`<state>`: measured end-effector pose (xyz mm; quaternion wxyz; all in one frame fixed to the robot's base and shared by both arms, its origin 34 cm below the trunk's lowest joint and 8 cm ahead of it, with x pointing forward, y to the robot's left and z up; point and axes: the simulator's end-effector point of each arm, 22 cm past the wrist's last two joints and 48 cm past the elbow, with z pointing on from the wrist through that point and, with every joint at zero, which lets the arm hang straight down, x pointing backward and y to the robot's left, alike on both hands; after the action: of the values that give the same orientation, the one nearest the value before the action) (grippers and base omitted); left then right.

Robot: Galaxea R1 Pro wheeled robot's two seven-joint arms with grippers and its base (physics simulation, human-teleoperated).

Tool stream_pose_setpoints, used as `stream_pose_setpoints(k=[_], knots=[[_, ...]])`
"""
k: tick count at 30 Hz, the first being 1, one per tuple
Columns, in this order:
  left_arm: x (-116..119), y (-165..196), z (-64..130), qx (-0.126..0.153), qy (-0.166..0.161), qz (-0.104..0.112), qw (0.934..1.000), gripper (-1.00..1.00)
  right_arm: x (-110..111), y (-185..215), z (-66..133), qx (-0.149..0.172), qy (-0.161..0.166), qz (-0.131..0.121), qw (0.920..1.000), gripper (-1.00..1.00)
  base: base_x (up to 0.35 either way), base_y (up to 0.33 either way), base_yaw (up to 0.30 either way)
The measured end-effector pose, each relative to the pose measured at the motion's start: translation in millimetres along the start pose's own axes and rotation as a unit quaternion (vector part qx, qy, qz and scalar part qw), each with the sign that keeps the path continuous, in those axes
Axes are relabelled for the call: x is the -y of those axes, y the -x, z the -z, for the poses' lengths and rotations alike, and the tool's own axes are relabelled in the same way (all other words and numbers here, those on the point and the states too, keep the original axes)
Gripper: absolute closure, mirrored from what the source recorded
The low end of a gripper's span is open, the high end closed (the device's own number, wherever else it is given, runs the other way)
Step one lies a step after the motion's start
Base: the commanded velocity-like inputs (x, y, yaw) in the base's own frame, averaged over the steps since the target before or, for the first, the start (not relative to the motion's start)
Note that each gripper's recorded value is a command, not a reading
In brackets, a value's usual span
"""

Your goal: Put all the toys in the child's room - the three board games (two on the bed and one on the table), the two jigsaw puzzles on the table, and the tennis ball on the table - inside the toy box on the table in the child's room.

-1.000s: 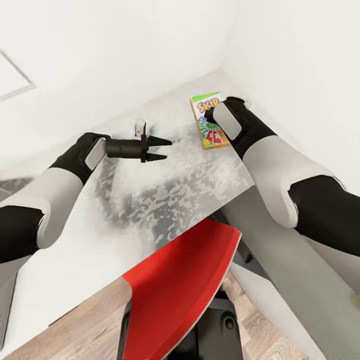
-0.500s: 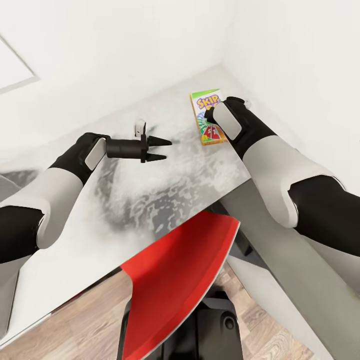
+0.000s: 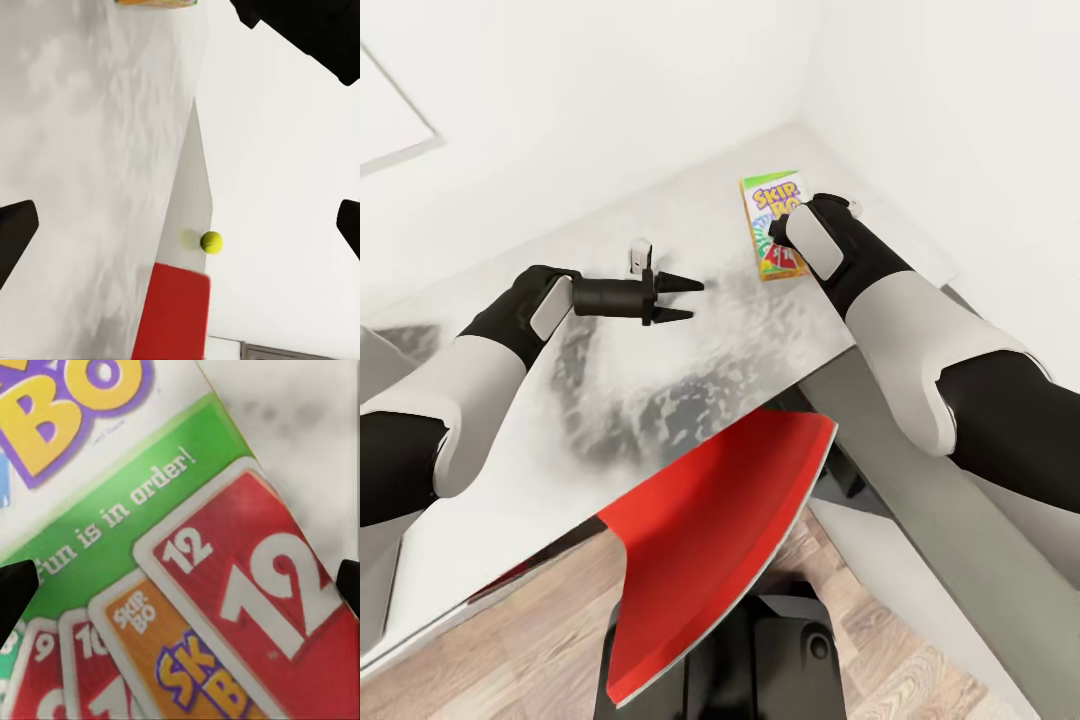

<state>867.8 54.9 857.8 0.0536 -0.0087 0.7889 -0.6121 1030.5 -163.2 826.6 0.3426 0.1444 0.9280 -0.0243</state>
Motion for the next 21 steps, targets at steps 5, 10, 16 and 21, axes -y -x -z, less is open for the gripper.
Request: stream_pose_setpoints(k=[5,10,16,21], knots=[[-1.0,0.0,-0.2,0.0,0.002,0.0,1.0,-1.0,-0.5,-0.3,-0.3,0.0,0.001,-0.001,1.0,-1.0,-0.173,0.0,0.0],[-1.4,0.1,-0.2,0.0,0.002,0.0,1.0,-1.0,-0.1,-0.2,-0.5,0.0,0.0,0.0,1.0,-1.0,-0.169,0.0,0.0],[-1.4,0.2,0.6,0.0,0.003,0.0,1.0,-1.0,-0.2,-0.1,-0.1,0.0,0.0,0.0,1.0,-1.0,-0.094,0.0,0.0],[-0.9,0.1,0.1,0.0,0.002,0.0,1.0,-1.0,-0.2,-0.2,0.0,0.0,0.0,0.001,1.0,-1.0,-0.086,0.0,0.0]])
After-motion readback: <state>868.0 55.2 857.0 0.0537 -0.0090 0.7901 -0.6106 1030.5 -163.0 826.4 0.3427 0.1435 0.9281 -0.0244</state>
